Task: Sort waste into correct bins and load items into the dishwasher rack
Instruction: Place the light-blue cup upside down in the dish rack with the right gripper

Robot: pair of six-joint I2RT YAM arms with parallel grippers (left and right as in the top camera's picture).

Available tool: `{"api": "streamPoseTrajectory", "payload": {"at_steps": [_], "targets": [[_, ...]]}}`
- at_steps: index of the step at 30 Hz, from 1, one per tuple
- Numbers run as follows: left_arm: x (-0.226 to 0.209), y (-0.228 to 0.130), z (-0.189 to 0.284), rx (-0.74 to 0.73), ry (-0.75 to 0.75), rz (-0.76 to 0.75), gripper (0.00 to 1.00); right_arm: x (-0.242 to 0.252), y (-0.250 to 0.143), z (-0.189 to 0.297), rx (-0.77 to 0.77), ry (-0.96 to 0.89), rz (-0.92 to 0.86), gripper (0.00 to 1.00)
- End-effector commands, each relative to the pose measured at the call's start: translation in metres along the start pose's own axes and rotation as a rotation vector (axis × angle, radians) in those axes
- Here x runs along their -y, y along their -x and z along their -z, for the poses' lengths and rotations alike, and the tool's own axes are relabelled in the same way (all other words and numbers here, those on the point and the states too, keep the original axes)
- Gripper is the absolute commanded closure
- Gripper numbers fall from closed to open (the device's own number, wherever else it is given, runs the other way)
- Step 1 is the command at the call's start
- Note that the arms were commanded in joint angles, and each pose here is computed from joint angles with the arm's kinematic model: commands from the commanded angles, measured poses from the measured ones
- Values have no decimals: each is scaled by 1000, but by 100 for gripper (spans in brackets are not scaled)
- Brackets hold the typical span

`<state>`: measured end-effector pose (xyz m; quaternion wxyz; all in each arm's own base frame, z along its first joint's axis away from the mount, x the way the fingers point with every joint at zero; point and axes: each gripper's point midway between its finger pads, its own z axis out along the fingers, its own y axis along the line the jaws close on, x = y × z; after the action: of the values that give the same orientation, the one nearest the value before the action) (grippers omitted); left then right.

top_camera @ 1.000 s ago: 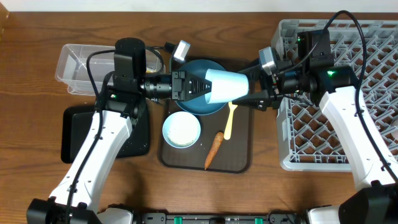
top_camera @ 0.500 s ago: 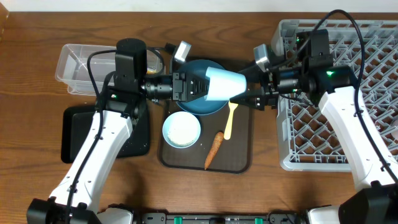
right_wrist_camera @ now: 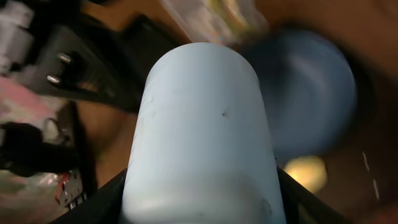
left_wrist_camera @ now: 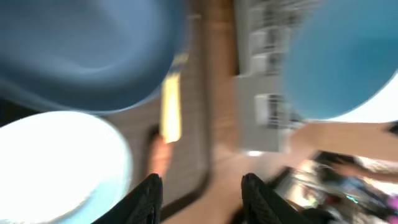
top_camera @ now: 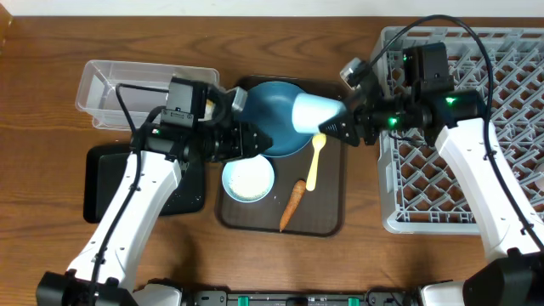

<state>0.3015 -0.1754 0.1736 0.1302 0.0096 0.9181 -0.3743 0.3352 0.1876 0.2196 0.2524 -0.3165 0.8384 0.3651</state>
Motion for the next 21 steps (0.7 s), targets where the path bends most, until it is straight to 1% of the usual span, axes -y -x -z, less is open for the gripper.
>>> {"api": "streamPoseTrajectory", "payload": {"at_steps": [1,4,8,12,15,21], "targets": [[-29,8,21,94,236,-78,55,22,6,36,-1,-229,-72,99],[-42,1,40,119,352,-74,54,36,3,68,-27,-377,-124,99],[-49,-7,63,156,449,-75,53,62,-6,124,-40,-616,-282,99],[-48,-10,72,177,468,-81,52,90,-27,164,-30,-781,-447,99],[-47,-10,73,180,466,-82,51,112,-51,194,-31,-902,-593,99],[-48,-10,73,179,467,-81,51,143,-96,246,-63,-1112,-775,99]]}}
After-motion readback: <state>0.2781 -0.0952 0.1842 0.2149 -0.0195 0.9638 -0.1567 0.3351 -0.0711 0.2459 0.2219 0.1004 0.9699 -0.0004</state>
